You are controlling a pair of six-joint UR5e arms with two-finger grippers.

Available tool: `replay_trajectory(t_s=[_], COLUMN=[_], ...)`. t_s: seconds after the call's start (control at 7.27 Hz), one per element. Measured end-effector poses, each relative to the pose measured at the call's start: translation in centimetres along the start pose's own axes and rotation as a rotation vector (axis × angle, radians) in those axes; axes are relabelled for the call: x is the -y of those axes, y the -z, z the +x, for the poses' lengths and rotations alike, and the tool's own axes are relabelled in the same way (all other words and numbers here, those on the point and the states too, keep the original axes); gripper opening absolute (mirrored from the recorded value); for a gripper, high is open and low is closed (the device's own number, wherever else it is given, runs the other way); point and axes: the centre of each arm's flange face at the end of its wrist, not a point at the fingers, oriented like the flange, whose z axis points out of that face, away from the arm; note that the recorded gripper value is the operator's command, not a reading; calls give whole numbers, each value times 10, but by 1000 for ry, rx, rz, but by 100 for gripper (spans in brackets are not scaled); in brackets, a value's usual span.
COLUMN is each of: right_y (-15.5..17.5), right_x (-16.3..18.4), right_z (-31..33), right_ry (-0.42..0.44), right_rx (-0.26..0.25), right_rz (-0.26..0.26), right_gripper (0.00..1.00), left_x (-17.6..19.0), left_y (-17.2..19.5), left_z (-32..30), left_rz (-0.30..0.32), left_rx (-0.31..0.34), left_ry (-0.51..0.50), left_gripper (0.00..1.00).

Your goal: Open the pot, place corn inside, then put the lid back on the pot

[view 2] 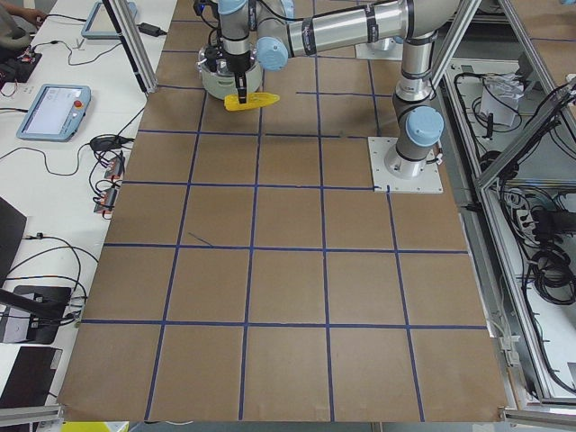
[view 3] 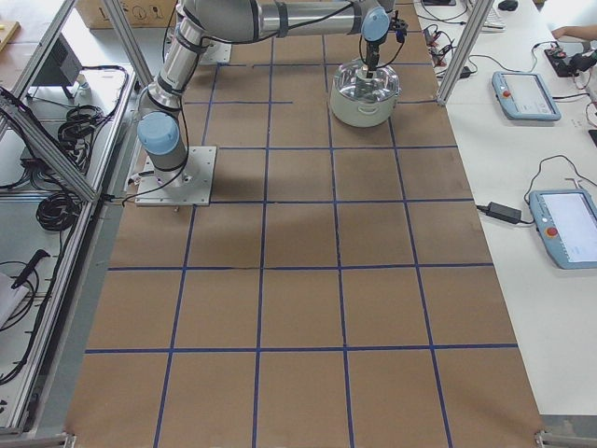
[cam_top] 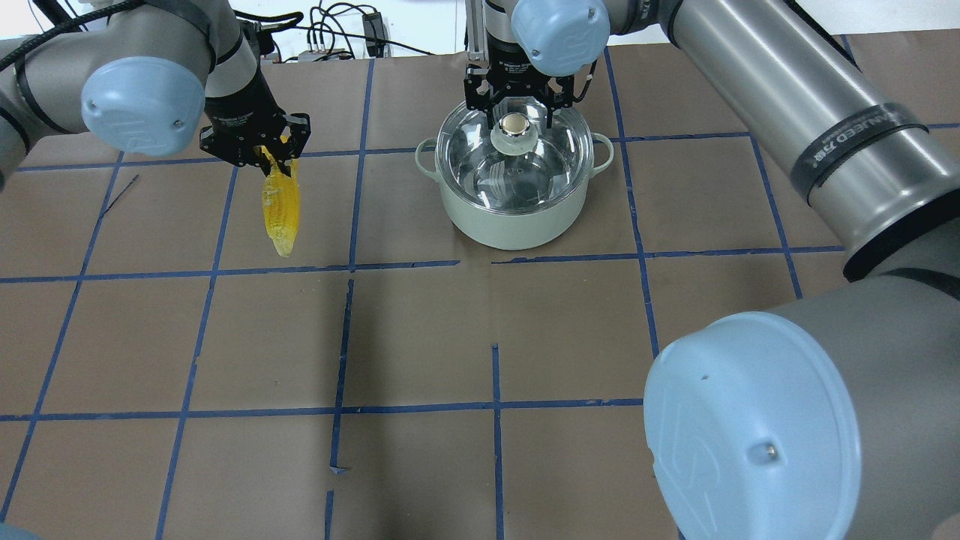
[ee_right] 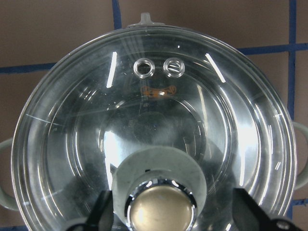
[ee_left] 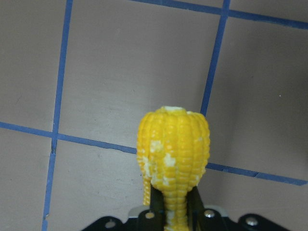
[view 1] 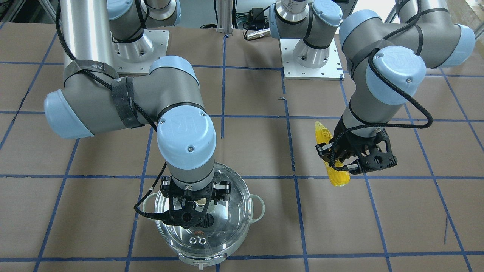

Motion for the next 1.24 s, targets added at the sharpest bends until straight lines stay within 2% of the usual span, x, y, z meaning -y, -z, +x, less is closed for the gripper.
replay_trajectory(t_s=[0.14,0.28,0.41,0.55,0.96,1.24], right_y=[-2,-3,-3,-1,26,73], right_x=[1,1,2,3,0,-14], right_z=[0,-1,-1,-1,4,26], right_ry=[0,-1,-3,-7,-9,9], right_rx=[2,5,8,10,20,18], right_rz=[-2,-4,-3,2,27,32], right_gripper=[57,44,25,14,8,8], left_x=[0,0,0,0,1,4], left_y=[0,0,0,0,1,11], left_z=[0,0,0,0,0,4], left_rz=[0,0,1,1,3,11], left_rx=[0,0,0,0,-1,-4], left_ry=[-4,-6,-6,-7,-7,-8], left_gripper=[16,16,16,16,16,16])
